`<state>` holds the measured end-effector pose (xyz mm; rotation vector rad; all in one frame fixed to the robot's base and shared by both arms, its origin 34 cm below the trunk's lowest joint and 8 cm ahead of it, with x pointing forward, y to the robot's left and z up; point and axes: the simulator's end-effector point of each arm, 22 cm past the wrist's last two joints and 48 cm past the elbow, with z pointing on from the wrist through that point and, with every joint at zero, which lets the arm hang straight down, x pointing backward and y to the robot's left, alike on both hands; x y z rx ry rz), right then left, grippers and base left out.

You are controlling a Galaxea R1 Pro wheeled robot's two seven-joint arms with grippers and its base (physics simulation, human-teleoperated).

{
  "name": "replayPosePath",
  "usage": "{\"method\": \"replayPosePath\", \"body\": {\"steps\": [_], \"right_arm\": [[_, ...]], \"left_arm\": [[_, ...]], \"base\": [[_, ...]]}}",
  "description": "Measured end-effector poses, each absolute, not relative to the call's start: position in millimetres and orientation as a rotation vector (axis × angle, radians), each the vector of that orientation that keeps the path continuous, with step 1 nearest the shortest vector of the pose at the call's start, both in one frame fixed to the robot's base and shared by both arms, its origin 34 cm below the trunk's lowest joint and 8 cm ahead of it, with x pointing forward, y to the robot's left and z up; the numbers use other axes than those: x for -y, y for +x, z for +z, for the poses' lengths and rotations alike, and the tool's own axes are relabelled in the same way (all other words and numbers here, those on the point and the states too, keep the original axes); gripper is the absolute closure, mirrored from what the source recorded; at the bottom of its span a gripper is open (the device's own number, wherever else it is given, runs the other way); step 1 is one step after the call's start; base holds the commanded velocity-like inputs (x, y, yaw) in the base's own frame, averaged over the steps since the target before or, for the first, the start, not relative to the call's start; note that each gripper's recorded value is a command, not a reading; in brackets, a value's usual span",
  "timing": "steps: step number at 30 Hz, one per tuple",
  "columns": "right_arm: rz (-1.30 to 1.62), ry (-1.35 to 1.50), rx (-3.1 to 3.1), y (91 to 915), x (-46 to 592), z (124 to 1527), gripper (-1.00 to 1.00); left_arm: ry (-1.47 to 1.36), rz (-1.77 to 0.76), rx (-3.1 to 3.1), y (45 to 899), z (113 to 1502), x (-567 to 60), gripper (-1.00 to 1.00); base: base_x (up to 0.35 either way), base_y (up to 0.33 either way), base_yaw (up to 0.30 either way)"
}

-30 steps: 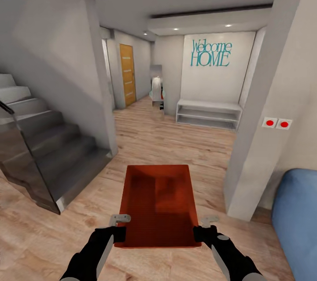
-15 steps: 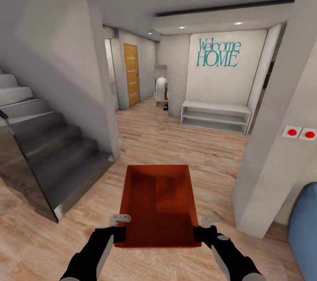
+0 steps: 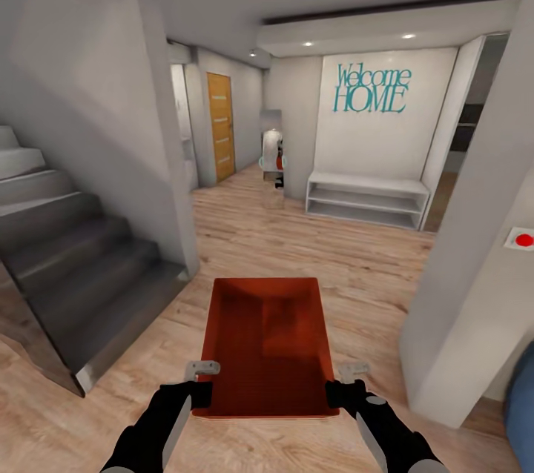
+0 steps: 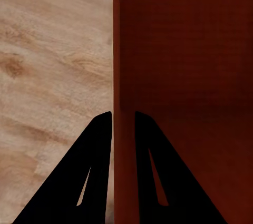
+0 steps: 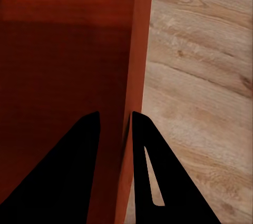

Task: Move the two storage containers from the living room to the garage. In the garage, place one container on the floor and stack the other container on top of it (either order is fine).

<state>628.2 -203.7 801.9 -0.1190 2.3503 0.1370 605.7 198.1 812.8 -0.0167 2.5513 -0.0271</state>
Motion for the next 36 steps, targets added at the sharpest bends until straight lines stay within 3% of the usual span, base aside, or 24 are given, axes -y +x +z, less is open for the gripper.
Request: {"method": "replayPosePath", "body": {"steps": [36], "right_arm": [[0.137, -0.119, -2.35, 628.3, 203.7, 802.0, 1.0]], "left_arm": [[-0.017, -0.027, -2.551, 605.8, 812.9, -198.1, 1.0]], "base": [[0.327, 0.0, 0.0]]}}
